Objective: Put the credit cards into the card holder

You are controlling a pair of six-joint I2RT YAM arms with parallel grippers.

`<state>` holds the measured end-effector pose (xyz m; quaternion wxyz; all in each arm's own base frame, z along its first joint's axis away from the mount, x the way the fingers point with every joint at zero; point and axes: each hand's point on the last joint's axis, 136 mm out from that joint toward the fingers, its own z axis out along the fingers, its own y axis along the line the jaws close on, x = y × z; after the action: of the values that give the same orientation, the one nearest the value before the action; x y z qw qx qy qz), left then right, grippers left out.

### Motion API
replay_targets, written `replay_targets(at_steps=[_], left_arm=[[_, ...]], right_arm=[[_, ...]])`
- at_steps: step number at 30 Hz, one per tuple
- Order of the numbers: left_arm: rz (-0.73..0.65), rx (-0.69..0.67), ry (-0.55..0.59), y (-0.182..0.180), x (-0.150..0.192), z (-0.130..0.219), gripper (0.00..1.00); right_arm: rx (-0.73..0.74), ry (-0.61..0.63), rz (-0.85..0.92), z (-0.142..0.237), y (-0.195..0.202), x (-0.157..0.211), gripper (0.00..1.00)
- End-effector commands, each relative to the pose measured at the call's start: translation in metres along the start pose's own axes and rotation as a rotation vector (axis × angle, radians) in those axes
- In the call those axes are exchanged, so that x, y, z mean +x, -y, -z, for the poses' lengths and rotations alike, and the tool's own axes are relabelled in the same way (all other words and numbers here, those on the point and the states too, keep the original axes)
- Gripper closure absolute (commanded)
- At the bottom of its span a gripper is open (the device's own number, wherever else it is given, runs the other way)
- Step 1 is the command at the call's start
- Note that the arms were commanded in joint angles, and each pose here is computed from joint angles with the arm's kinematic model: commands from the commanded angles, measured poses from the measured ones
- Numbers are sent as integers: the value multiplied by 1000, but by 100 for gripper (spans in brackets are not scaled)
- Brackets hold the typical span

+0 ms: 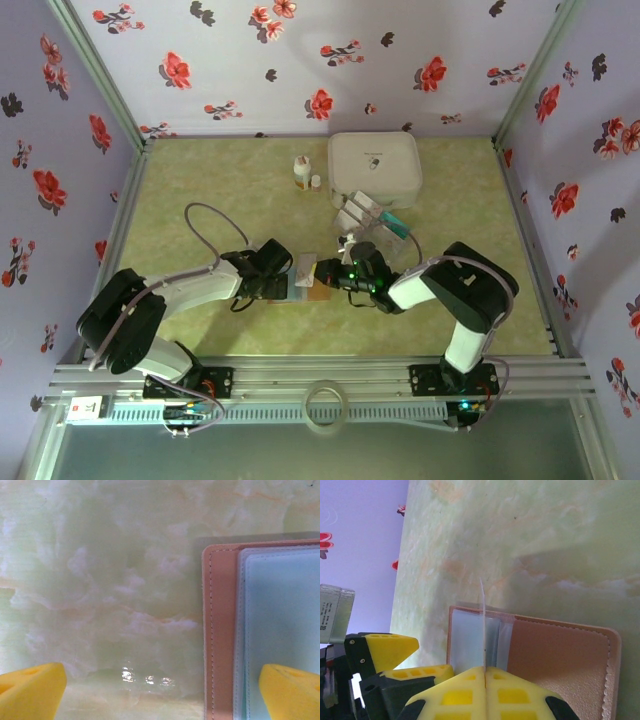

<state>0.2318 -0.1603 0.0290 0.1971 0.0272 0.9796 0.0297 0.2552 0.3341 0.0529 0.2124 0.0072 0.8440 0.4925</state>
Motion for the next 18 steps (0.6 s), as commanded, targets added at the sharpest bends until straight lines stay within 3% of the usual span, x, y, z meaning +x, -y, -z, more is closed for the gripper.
replay_targets(at_steps=[1, 18], left_arm=[[-6, -43, -3, -10, 8, -2, 0], [-1, -38, 3, -9, 7, -1, 0]], right_arm=[[-18, -15, -9, -1, 2, 9, 100], [-10, -56, -27, -1, 15, 30, 100]])
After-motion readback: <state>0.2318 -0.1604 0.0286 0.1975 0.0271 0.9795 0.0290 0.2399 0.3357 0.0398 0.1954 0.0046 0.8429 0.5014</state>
